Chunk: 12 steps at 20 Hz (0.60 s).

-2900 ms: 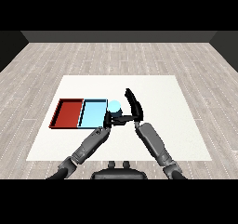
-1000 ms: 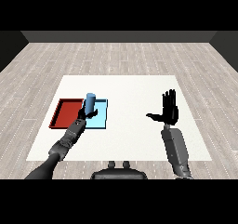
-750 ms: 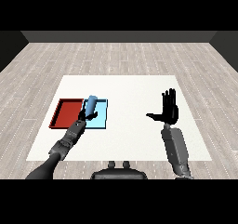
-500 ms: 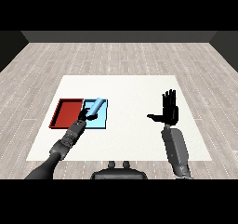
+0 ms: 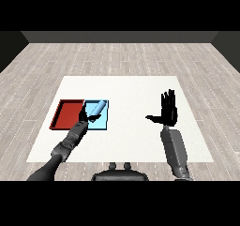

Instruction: Pick the blue can and put it in the blue box

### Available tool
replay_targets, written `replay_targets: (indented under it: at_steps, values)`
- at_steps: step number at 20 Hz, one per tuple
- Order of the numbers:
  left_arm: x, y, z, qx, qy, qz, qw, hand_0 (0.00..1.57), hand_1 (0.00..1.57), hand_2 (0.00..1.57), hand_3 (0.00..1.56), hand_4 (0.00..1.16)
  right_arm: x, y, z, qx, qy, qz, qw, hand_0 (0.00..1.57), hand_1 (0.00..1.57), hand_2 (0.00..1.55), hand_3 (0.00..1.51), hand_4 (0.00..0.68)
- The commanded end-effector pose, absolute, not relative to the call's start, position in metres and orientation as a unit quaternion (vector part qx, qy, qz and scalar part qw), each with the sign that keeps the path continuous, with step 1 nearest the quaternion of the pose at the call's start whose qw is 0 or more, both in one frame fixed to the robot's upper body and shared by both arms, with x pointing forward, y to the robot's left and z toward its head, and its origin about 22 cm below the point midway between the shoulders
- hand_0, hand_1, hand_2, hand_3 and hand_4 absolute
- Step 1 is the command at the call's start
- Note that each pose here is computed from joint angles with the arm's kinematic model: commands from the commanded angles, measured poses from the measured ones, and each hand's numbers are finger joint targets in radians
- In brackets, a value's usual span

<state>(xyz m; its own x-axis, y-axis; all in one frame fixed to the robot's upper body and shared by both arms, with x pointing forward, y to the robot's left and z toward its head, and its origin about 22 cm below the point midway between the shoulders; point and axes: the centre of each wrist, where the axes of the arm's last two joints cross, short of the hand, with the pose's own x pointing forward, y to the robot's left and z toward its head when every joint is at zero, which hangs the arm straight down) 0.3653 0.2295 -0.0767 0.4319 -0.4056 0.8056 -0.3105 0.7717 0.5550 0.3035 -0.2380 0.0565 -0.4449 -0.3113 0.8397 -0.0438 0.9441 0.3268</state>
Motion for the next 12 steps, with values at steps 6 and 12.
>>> replay_targets:
  at_steps: [6, 12]
  values:
    - [0.395, 0.207, -0.028, 0.202, -0.745, 0.032, 0.635, 0.0, 0.0, 0.0, 0.0, 0.0, 0.302, -0.232, 0.06, 0.115, -0.839, -0.116, 0.518, 0.0, 0.0, 0.0, 0.0, 0.0]
    - [0.372, 0.191, -0.036, 0.062, -0.831, 0.034, 0.551, 0.0, 0.0, 0.0, 0.0, 0.0, 0.281, -0.254, 0.037, 0.106, -0.828, -0.084, 0.544, 0.0, 0.0, 0.0, 0.0, 0.0]
